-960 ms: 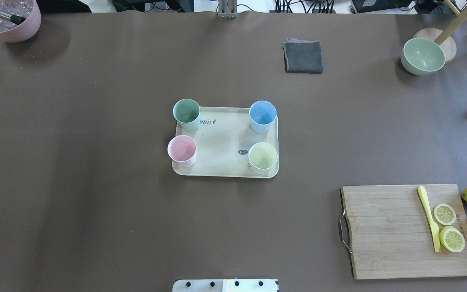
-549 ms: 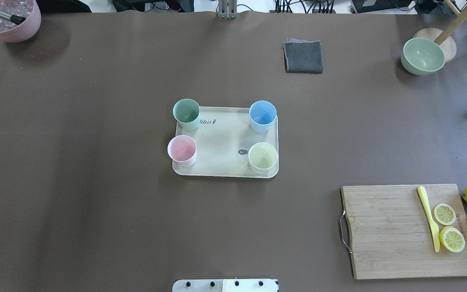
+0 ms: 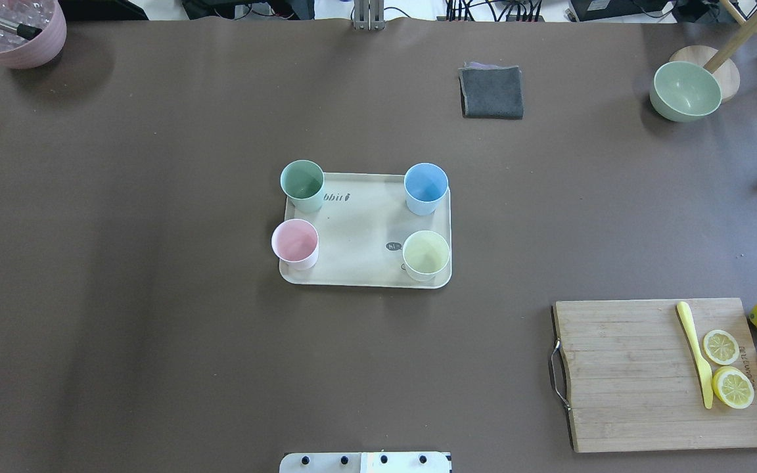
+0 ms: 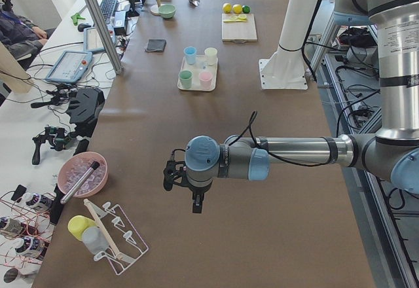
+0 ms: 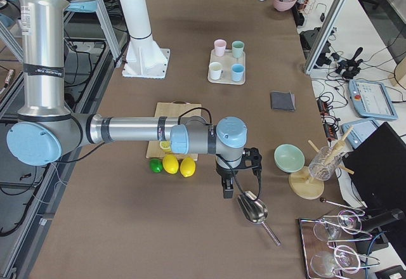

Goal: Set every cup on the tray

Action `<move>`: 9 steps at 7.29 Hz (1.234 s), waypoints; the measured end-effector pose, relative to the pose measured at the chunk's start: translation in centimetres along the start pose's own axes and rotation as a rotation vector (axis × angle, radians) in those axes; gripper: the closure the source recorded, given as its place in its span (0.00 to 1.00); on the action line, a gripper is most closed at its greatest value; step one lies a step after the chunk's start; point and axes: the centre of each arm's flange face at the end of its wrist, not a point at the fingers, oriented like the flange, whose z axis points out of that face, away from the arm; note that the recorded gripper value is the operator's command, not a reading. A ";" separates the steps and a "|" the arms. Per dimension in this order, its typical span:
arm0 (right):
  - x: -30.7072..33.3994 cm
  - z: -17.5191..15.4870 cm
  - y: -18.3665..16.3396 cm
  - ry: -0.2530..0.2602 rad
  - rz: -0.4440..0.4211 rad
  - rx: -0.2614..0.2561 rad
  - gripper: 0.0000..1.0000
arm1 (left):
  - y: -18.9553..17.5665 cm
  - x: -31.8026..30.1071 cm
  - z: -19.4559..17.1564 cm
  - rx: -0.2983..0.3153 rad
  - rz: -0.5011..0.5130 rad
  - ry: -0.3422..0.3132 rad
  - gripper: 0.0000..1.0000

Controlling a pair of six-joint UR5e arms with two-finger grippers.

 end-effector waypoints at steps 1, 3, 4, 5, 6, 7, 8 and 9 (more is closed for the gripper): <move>-0.1 0.1 0.0 0.000 -0.002 -0.003 0.00 | 0.0 -0.1 0.0 0.000 -0.001 -0.001 0.02; -0.4 0.4 -0.1 -0.001 -0.008 -0.008 0.00 | 0.0 0.0 0.0 0.001 -0.001 -0.002 0.02; -0.4 0.4 0.0 -0.001 -0.008 -0.009 0.00 | 0.0 0.1 -0.1 0.003 0.002 -0.002 0.02; -0.4 0.4 0.0 -0.001 -0.008 -0.009 0.00 | 0.0 0.2 -0.3 0.005 0.004 -0.002 0.02; -0.4 0.5 0.0 -0.001 -0.008 -0.009 0.00 | 0.0 0.2 -0.3 0.006 0.005 -0.002 0.02; -0.4 0.5 0.0 -0.001 -0.008 -0.010 0.00 | 0.0 0.2 -0.3 0.007 0.005 -0.003 0.02; -0.4 0.5 0.1 -0.001 -0.008 -0.010 0.00 | -0.1 0.4 -0.5 0.011 0.007 -0.003 0.02; -0.3 0.5 0.1 -0.001 -0.007 -0.011 0.00 | -0.2 0.6 -0.8 0.016 0.010 -0.004 0.02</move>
